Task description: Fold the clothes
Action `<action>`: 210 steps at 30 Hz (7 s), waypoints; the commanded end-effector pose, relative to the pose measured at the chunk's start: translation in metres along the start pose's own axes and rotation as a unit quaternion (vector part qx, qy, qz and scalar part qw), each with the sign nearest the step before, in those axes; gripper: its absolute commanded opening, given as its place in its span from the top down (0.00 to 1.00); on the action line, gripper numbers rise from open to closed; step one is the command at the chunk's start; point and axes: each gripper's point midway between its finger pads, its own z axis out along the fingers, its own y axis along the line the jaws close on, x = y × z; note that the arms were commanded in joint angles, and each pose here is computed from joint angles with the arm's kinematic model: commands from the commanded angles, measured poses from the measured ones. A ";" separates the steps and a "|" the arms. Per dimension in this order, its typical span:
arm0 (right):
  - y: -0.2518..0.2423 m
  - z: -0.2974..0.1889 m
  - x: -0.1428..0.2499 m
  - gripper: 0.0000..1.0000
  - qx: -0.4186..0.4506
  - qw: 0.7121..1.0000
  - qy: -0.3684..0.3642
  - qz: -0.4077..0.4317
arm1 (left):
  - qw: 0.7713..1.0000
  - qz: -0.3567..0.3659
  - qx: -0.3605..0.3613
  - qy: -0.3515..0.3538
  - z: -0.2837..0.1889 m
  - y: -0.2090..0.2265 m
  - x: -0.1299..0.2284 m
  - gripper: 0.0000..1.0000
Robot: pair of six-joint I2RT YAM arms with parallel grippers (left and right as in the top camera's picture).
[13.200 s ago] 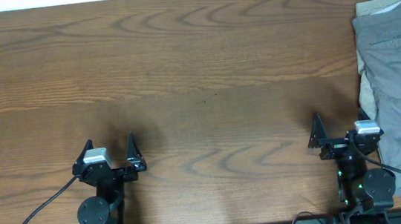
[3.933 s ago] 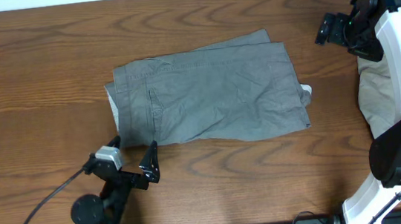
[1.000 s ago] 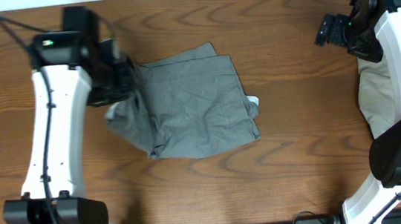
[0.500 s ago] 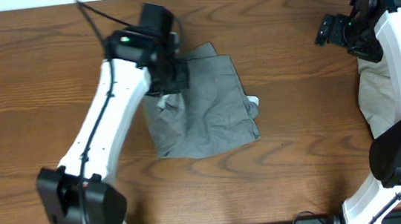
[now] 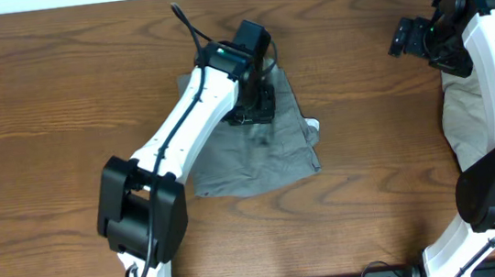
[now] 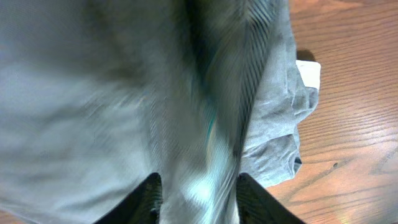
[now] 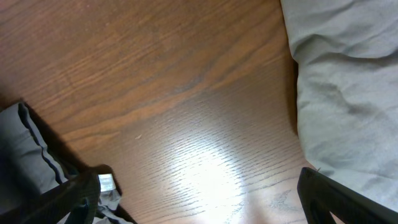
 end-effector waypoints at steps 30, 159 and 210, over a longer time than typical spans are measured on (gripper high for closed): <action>-0.004 -0.001 -0.002 0.01 -0.001 1.000 -0.001 0.012 | 0.992 0.023 0.103 0.074 0.051 -0.045 0.072 0.76; -0.004 -0.001 -0.002 0.01 -0.001 1.000 -0.001 0.012 | 0.796 -0.535 0.023 -0.281 -0.010 0.499 -0.009 0.94; -0.004 -0.001 -0.002 0.01 -0.001 1.000 -0.001 0.012 | 0.792 -0.471 -0.094 -0.378 -0.054 0.484 -0.068 0.19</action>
